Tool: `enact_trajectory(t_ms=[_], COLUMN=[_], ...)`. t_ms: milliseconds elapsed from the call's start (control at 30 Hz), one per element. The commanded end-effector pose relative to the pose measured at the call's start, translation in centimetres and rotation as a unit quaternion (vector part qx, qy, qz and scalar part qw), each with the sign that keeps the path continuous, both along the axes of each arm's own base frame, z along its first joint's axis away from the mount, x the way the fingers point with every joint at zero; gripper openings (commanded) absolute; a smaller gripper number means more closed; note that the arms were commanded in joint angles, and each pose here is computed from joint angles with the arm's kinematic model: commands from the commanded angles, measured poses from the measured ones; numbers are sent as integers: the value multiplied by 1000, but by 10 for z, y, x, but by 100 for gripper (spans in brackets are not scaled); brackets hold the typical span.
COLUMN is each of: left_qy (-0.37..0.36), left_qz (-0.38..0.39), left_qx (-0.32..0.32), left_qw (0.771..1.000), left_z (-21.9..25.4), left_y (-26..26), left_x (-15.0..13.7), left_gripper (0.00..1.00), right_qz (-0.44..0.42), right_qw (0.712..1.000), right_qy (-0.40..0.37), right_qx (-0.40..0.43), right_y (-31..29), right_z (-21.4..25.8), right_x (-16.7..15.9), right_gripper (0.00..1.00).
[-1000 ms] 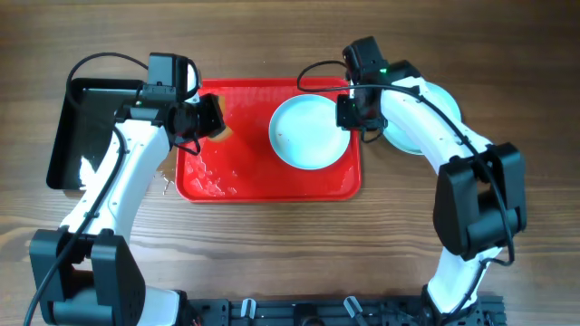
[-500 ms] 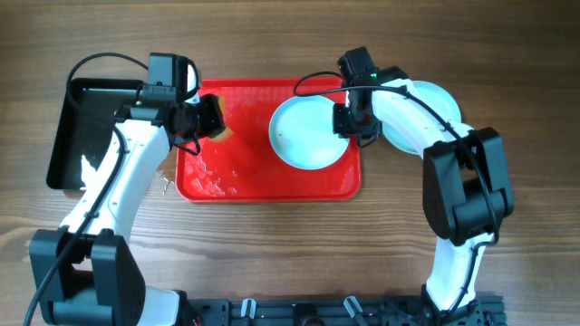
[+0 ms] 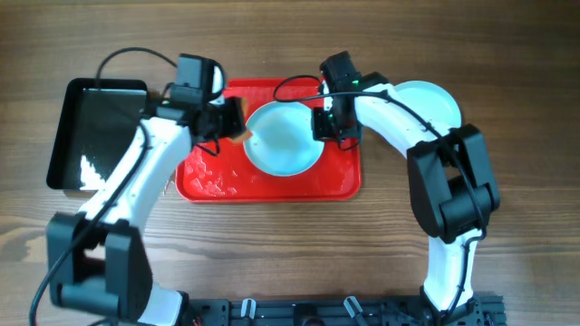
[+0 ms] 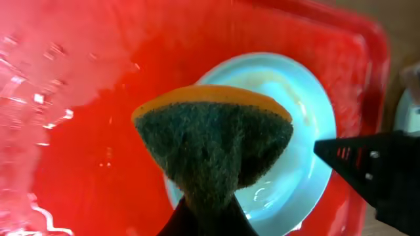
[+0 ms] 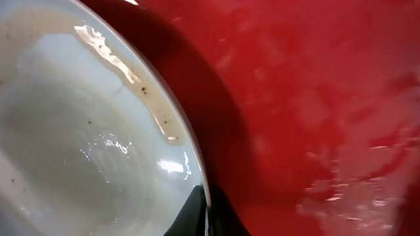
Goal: Clean dirty plates on tray and stack at the side
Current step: 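Scrub the plate again with the sponge in the left gripper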
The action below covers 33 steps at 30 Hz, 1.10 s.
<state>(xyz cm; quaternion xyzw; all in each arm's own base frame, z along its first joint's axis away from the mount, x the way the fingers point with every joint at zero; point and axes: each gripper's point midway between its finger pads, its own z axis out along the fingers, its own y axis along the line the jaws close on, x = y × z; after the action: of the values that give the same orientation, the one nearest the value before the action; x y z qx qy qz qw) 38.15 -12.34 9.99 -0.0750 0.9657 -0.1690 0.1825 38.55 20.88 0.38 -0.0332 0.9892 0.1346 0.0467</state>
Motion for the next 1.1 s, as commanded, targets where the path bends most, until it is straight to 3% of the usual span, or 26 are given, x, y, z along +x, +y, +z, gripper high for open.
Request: enact_trajectory(t_ms=[0,167,367,567,733,867,1067], left_qy=[51,64,103,101,83,55,-22], left_qz=[-37,-92,-83,-9,58,80,132], left_qx=[6,16,56,270,373,372,321], left_qw=[998,994,990,957,922,923,937], left_z=[-43,-72,-109,-116,-100,-81,-22], left_y=[-24,-67,-56,33,98,104,96], left_x=[-11,-22,-30,-26,-14,-1,16], left_gripper=[4,4,4,4,4,4,4], right_qz=[-11,-7,-14,-8,-7,-8,-10], right_qw=[1000,1000,1000,1000,1000,1000,999], right_qy=[27,25,28,28,27,26,23], right_qx=[-4,0,0,-2,-9,-12,-22], right_y=[14,34,34,34,31,30,26], right_z=[-21,-21,-21,-21,-22,-22,-23], right_x=[-13,-21,-22,-23,-23,-23,-22], right_gripper=[4,4,4,4,4,5,4])
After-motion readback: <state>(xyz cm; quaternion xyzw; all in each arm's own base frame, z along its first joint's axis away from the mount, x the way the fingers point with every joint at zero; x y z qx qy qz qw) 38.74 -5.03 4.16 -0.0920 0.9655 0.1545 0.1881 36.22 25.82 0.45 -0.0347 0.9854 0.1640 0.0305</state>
